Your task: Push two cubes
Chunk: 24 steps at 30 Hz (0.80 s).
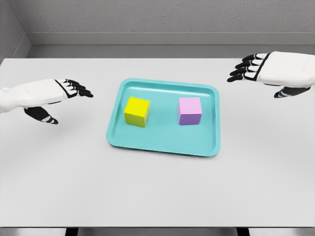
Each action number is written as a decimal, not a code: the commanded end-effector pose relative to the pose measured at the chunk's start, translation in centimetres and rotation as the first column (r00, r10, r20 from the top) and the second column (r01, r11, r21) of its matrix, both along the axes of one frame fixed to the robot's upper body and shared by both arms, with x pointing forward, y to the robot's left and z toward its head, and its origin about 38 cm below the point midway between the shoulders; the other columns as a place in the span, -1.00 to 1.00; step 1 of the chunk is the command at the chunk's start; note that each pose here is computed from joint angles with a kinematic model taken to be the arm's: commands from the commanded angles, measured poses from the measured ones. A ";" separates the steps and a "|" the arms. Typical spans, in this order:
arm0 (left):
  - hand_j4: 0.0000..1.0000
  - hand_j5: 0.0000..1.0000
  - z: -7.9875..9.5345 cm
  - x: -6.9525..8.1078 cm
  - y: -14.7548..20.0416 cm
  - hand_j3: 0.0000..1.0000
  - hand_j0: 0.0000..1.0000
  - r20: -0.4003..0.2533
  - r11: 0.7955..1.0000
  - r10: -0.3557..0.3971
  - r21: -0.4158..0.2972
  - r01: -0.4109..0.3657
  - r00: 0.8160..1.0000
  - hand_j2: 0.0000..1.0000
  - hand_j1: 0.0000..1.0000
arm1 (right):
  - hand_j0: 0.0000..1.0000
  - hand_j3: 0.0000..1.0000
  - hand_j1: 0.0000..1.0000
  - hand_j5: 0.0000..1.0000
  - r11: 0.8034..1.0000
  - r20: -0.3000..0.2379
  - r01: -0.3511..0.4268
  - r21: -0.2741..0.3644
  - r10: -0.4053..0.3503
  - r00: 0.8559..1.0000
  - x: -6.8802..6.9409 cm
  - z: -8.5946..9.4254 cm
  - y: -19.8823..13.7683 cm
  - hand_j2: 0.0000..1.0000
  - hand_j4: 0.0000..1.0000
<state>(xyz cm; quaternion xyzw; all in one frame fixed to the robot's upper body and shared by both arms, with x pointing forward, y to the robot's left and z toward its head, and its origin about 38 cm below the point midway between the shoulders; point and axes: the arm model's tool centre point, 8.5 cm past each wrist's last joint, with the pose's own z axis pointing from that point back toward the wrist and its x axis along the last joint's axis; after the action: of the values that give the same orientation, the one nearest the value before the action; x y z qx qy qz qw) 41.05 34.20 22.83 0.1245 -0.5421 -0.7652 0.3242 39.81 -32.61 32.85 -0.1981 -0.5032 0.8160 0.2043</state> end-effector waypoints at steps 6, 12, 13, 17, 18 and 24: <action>0.13 0.13 -1.7 0.5 -0.1 0.13 0.13 -0.057 0.999 0.004 0.049 -0.002 0.998 0.13 0.13 | 1.00 1.00 1.00 1.00 1.000 0.028 -0.008 0.002 0.008 1.000 0.0 1.2 0.3 1.00 1.00; -0.78 -0.78 -7.9 5.9 -2.3 -0.78 -0.78 -0.208 0.994 0.104 -0.018 -0.110 0.973 -0.78 -0.78 | -0.90 -0.90 -0.90 -0.90 0.994 -0.129 -0.062 -0.085 0.050 0.990 -0.8 -4.8 1.6 -0.90 -0.90; -0.79 -0.79 -8.0 5.9 -2.8 -0.79 -0.79 -0.208 0.995 0.095 -0.024 -0.102 0.973 -0.79 -0.79 | -0.90 -0.90 -0.90 -0.90 0.992 -0.125 -0.060 -0.109 0.046 0.991 -0.8 -5.2 1.5 -0.90 -0.90; -0.86 -0.86 -6.3 7.6 -3.3 -0.86 -0.86 -0.178 0.993 0.104 -0.041 -0.113 0.979 -0.86 -0.86 | -0.90 -0.90 -0.90 -0.90 0.986 -0.147 -0.092 -0.141 0.071 0.987 -0.8 -7.1 2.7 -0.90 -0.90; -0.86 -0.86 -6.6 7.6 -3.4 -0.86 -0.86 -0.187 0.993 0.106 -0.039 -0.115 0.977 -0.86 -0.86 | -0.90 -0.90 -0.90 -0.90 0.985 -0.158 -0.096 -0.141 0.073 0.985 -0.8 -7.6 2.8 -0.90 -0.90; -0.84 -0.84 -6.4 8.2 -7.9 -0.84 -0.84 -0.185 1.000 0.000 0.006 0.001 0.983 -0.84 -0.84 | -0.83 -0.83 -0.83 -0.83 0.977 -0.164 -0.123 -0.176 0.095 0.982 0.1 -10.0 4.7 -0.83 -0.83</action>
<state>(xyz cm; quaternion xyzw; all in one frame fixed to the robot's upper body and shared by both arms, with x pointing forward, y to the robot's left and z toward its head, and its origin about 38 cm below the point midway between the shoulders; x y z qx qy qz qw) 50.05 27.25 18.62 0.0757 -0.5211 -0.7654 0.3699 39.71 -28.62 23.72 -0.1275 -0.4215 0.8793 0.1815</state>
